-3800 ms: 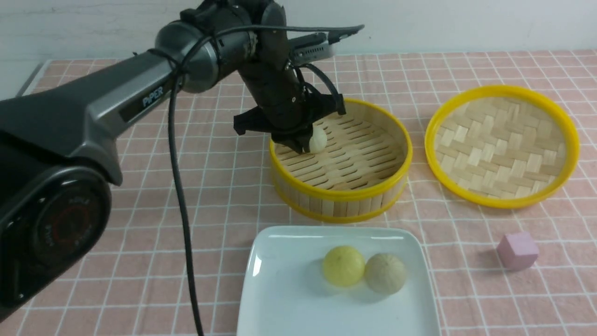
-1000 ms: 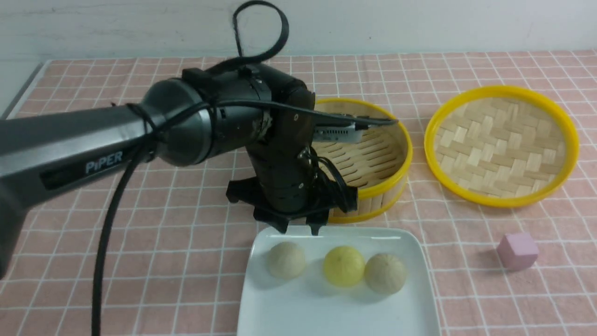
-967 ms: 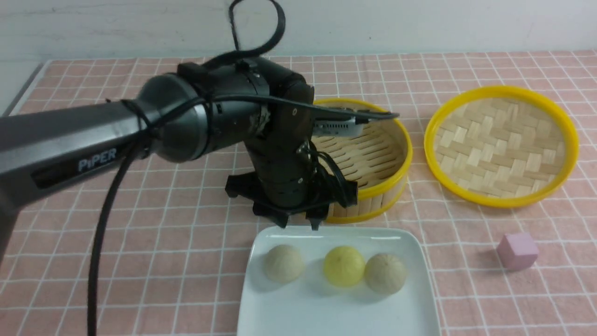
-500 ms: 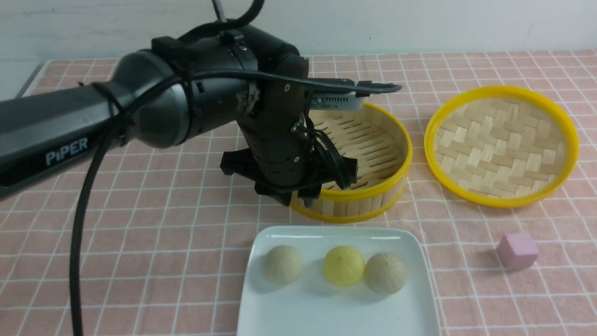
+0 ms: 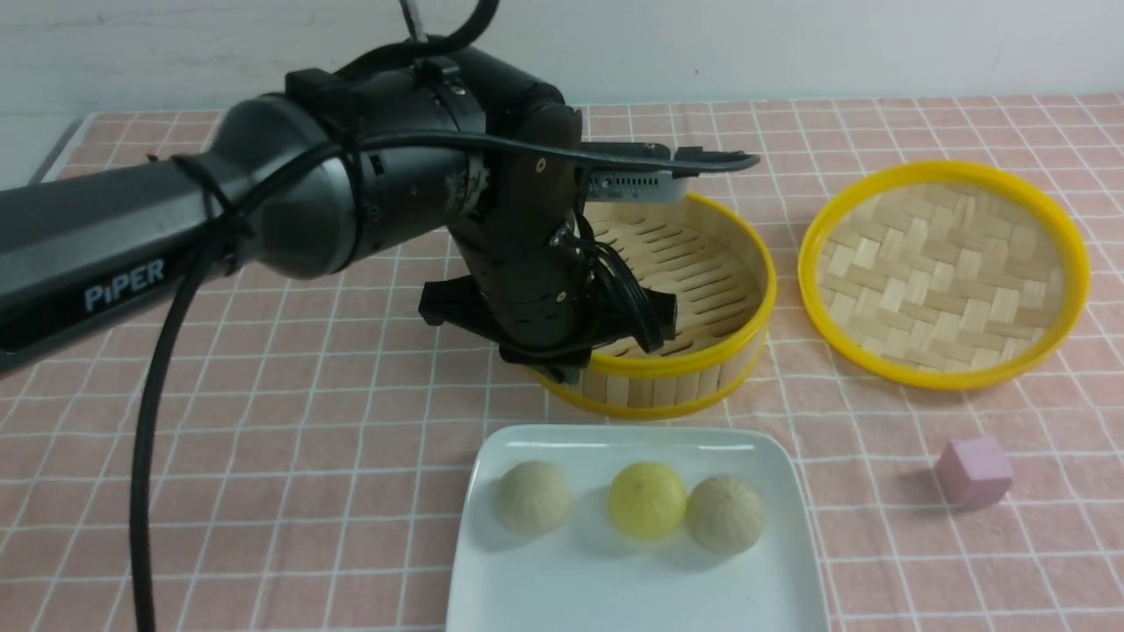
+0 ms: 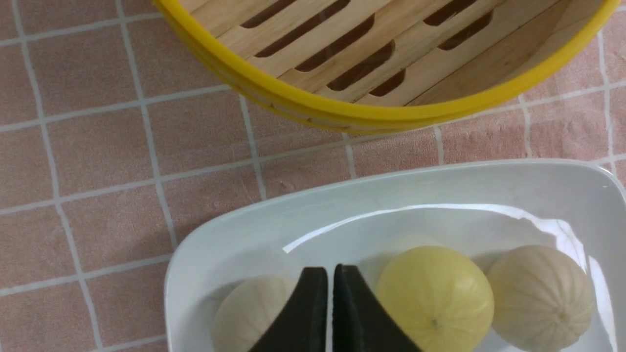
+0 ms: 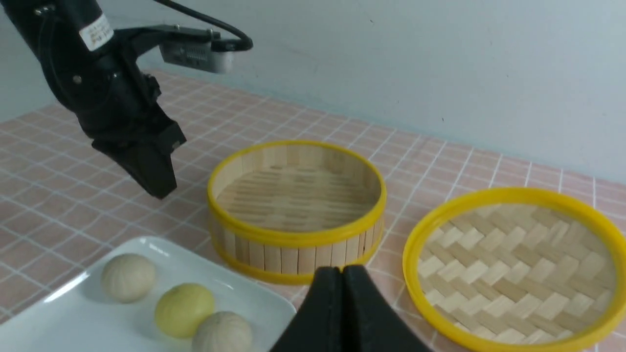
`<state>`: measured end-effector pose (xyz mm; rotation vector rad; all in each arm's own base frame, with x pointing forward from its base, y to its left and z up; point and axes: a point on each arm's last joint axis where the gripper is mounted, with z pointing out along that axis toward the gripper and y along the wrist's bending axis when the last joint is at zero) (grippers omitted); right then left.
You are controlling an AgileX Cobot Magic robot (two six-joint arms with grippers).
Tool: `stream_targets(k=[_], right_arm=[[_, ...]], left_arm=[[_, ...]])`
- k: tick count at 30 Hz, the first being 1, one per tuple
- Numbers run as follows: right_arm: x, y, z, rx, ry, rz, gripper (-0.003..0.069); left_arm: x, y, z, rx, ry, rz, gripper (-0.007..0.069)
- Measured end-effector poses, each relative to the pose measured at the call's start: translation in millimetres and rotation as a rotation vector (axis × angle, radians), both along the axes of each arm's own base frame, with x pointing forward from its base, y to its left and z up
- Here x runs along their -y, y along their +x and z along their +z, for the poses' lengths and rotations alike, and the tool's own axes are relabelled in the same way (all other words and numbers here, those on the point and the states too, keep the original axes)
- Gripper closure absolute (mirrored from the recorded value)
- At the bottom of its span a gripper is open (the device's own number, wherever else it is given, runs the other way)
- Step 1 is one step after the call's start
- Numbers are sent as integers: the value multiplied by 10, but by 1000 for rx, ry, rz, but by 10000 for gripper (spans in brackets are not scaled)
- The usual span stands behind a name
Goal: Put the steamed buns into the plate on the pink tablecloth.
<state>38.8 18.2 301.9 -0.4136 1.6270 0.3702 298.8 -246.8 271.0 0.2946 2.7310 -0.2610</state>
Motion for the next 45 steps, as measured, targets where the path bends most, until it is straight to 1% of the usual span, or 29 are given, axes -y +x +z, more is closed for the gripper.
stream_targets(k=[3,11,24,27,29,30,32,35,36,37,39,41,43,45], right_arm=[[-15,18,-24,22,9,4,667],[-25,35,-85,9,1,4,664],[-14,22,-86,16,7,-1,654],[22,15,-183,26,13,-69,651],[45,30,-318,17,8,-133,650],[48,32,-352,13,6,-140,650],[83,55,-601,-23,-11,-232,647],[115,89,-886,-84,-33,-318,647],[117,94,-921,-95,-37,-323,647],[136,112,-1055,-140,-51,-366,645],[143,117,-1113,-159,-57,-382,645],[161,125,-1272,-214,-72,-418,643],[167,130,-1274,-208,-68,-432,640],[168,130,-1274,-208,-68,-433,638]], left_arm=[[0,0,0,0,0,0,583],[-4,3,0,4,5,-2,580],[-45,44,9,58,63,-20,564],[-49,48,9,63,69,-22,564],[-49,48,9,63,69,-22,564],[-49,48,9,63,69,-22,564],[-57,48,26,72,72,-24,564],[-95,15,132,95,69,-29,564],[-99,10,142,95,68,-28,564],[-145,-34,262,117,61,-28,564],[-180,-67,349,135,56,-29,564],[-276,-158,564,179,42,-26,564],[-423,-301,840,236,35,-31,564],[-537,-416,1031,280,27,-37,564]])
